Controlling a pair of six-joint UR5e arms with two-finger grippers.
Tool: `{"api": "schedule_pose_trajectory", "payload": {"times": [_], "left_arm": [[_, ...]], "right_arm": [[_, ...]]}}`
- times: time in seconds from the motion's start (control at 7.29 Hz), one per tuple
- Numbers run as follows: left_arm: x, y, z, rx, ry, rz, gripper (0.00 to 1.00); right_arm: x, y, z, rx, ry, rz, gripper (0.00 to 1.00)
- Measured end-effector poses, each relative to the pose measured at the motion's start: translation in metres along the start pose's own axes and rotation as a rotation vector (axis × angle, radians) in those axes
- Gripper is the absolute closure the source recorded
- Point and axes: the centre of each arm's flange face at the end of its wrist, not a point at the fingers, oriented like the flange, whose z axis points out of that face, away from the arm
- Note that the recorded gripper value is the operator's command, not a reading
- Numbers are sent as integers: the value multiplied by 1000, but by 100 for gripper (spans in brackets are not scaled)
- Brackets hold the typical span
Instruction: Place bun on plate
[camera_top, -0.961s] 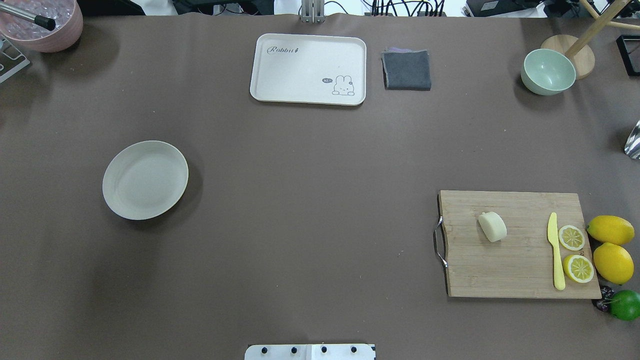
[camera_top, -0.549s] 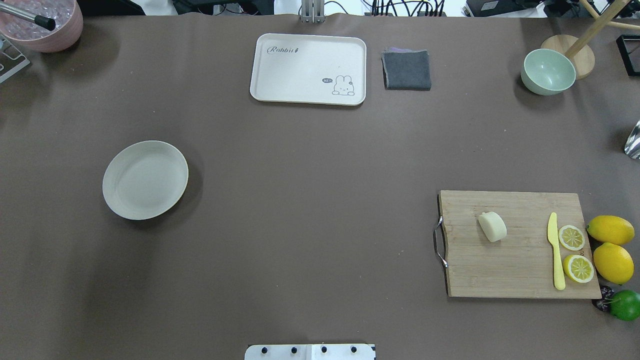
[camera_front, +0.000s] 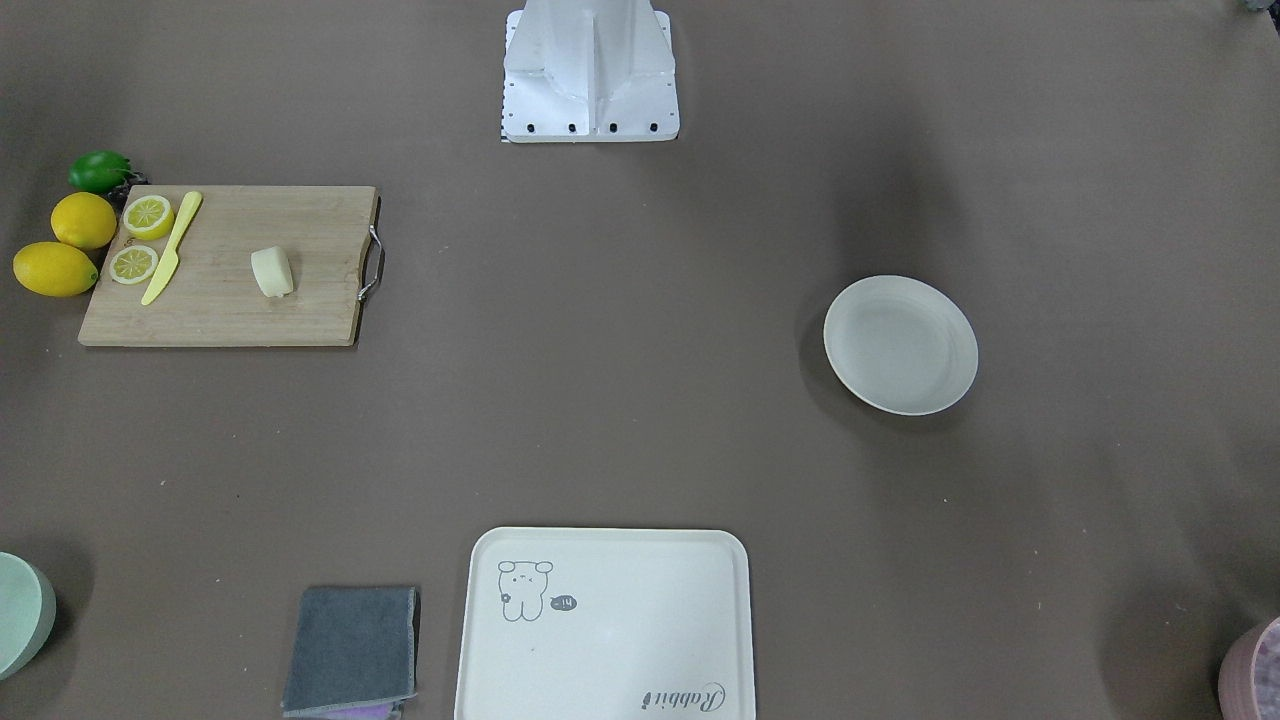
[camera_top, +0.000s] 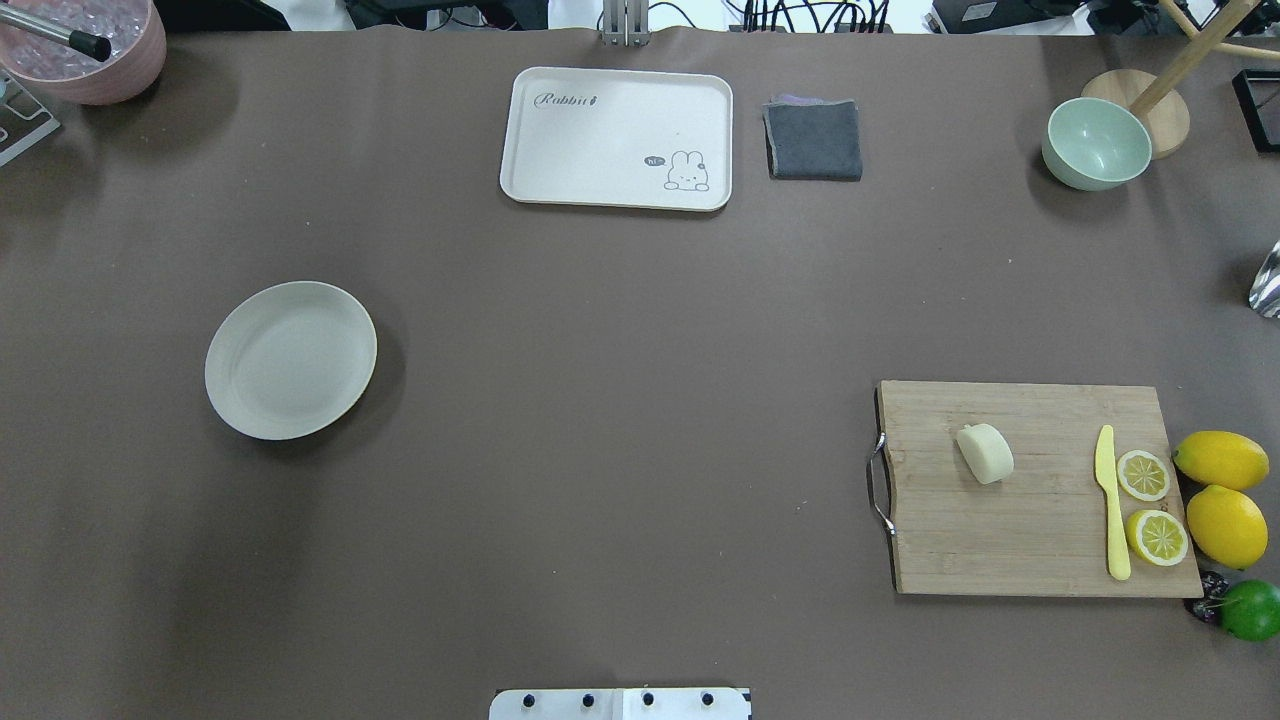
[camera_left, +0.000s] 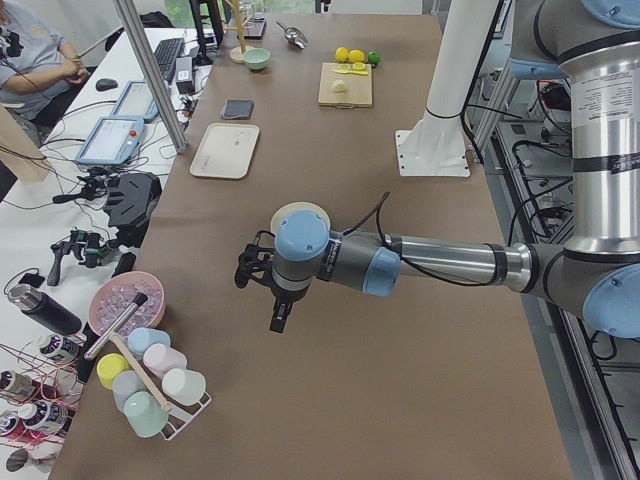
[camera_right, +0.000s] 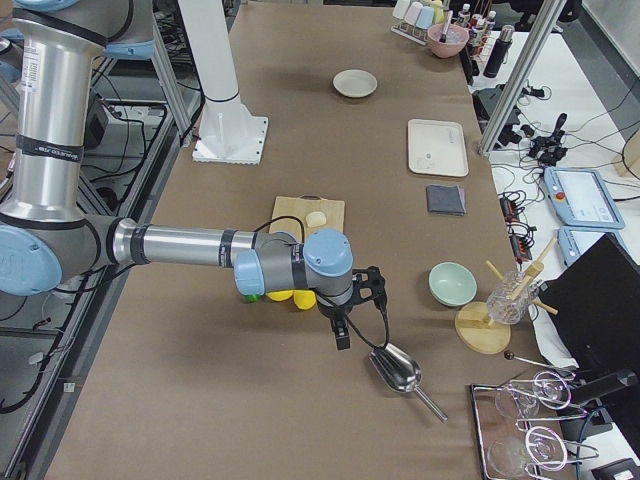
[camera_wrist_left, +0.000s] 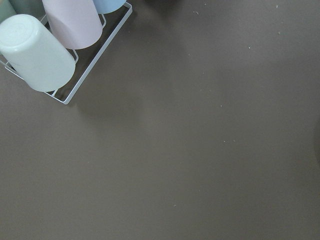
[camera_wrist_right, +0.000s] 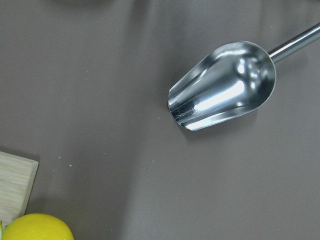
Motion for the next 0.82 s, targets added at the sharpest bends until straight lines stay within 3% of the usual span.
{"api": "schedule_pose_trajectory", "payload": {"times": [0.82], "left_arm": [[30, -8, 11, -18, 16, 12, 3]], "right_arm": [[-4, 2, 2, -2, -47, 2, 0]]}}
